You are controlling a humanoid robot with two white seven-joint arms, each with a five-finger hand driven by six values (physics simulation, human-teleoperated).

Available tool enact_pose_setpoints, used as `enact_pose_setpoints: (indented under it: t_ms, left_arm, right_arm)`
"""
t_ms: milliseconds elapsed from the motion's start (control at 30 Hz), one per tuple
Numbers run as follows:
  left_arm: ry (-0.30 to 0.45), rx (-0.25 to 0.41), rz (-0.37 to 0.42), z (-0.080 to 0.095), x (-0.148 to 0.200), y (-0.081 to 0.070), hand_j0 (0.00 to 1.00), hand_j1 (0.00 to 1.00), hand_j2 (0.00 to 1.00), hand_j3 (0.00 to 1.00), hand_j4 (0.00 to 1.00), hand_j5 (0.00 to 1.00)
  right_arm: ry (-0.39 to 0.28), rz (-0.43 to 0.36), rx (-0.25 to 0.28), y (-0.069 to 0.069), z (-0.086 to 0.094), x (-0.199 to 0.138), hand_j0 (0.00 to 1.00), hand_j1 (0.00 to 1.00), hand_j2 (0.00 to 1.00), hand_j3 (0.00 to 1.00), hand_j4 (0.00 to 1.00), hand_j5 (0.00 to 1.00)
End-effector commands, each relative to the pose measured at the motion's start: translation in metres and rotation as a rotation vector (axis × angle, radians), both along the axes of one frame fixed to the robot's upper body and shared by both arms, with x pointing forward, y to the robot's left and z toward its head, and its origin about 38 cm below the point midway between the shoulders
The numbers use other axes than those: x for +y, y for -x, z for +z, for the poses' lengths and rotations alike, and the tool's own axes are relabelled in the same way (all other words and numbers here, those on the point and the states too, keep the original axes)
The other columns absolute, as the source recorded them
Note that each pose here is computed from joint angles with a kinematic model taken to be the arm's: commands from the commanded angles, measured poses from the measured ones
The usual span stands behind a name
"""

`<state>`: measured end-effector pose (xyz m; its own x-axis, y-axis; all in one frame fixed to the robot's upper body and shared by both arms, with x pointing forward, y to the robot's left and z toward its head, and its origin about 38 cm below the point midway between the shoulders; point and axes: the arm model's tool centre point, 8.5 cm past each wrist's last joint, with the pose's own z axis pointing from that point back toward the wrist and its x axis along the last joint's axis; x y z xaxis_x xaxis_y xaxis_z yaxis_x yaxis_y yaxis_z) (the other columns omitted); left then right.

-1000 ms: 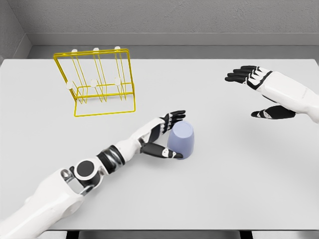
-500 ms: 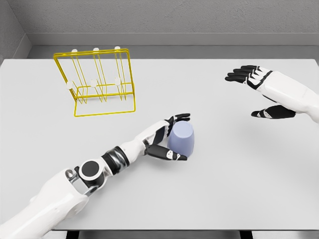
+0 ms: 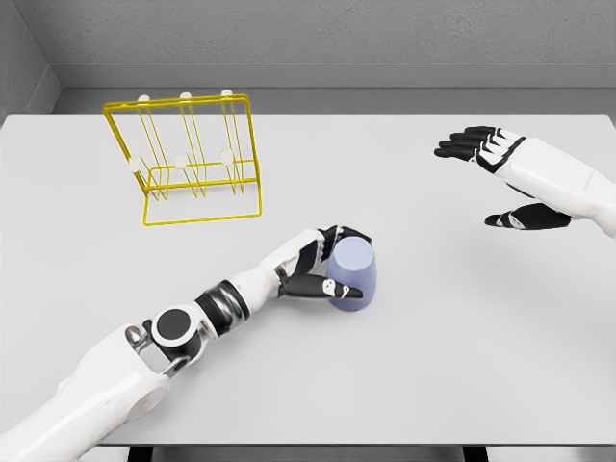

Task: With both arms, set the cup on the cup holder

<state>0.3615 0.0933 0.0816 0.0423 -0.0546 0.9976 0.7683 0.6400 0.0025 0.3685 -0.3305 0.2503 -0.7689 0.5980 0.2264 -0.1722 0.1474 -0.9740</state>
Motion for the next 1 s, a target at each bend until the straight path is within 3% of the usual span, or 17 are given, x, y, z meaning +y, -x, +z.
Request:
enact_pose_setpoints:
  t_ms: [0, 200, 567, 967]
  left_arm:
    - [0.023, -0.016, 0.011, 0.01, 0.002, -0.003, 0.58, 0.58, 0.58, 0.58, 0.58, 0.58]
    - [0.074, -0.073, 0.013, 0.038, 0.007, -0.001, 0.58, 0.58, 0.58, 0.58, 0.58, 0.58]
    - [0.032, -0.155, 0.059, 0.075, 0.067, -0.006, 0.59, 0.59, 0.59, 0.59, 0.59, 0.59]
    - [0.005, -0.217, 0.115, 0.1, 0.13, -0.012, 0.59, 0.59, 0.59, 0.59, 0.59, 0.59]
  right_arm:
    - [-0.007, -0.001, 0.002, 0.0, 0.001, 0.0, 1.0, 1.0, 1.0, 1.0, 1.0, 1.0]
    - [-0.007, -0.001, 0.002, 0.0, 0.001, 0.0, 1.0, 1.0, 1.0, 1.0, 1.0, 1.0]
    - [-0.007, -0.001, 0.002, 0.0, 0.001, 0.0, 1.0, 1.0, 1.0, 1.0, 1.0, 1.0]
    - [-0.007, -0.001, 0.002, 0.0, 0.001, 0.0, 1.0, 1.0, 1.0, 1.0, 1.0, 1.0]
